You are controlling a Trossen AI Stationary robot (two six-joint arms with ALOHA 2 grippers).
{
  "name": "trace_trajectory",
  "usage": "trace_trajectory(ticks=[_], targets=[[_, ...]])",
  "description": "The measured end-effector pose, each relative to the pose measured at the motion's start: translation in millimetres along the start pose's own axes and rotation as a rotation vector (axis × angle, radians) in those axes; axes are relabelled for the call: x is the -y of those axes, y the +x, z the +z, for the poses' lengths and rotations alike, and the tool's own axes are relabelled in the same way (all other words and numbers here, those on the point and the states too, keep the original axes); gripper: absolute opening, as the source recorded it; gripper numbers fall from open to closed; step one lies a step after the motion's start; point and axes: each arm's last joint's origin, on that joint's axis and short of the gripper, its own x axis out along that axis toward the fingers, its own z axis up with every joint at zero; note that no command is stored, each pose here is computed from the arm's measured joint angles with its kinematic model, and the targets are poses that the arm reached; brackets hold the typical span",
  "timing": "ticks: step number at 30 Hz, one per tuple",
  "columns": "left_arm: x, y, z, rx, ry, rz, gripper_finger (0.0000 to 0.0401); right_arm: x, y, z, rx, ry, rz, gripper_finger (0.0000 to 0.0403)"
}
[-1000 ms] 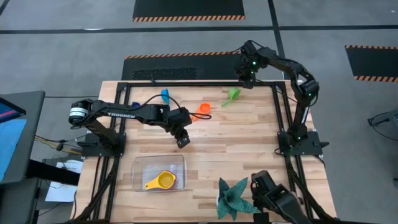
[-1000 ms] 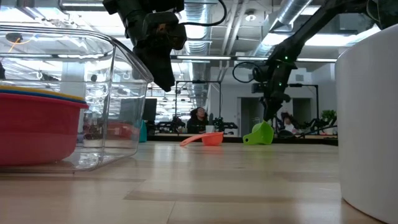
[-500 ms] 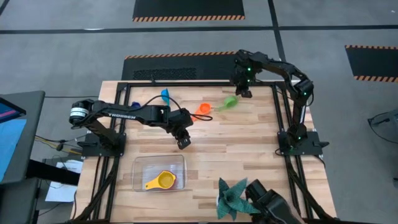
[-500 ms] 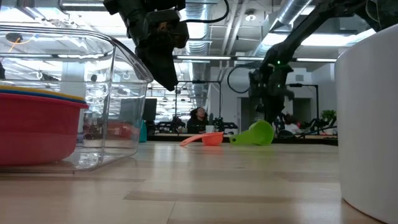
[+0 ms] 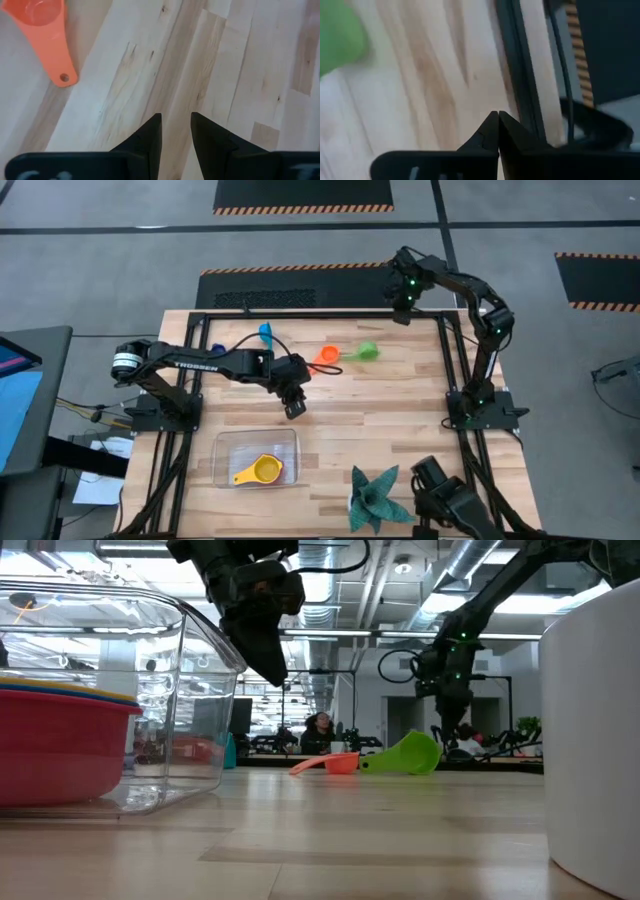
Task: Nest measuring cups in basket
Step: Stack the green measuring cup on top of the yellow measuring cup in the transparent bin
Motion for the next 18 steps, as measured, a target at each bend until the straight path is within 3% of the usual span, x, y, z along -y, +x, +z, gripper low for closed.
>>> trace_trajectory(ticks=[5, 13, 18], targets=[[0.9, 0.0, 0.0, 0.004, -0.002, 0.001, 0.0091, -18.9, 2.1, 4.7, 0.061, -0.095, 0.192, 0.0011], [5.9, 0.1, 0.2, 0.031, 0.011, 0.026, 0.0091, -55.4, 30.3, 9.2, 0.016, -0.189, 0.308, 0.001], [10.1, 0.1, -0.8, 0.037, 0.012, 0.031, 0.0091, -57.2, 46.6, 16.2, 0.073, -0.172, 0.209, 0.0009]])
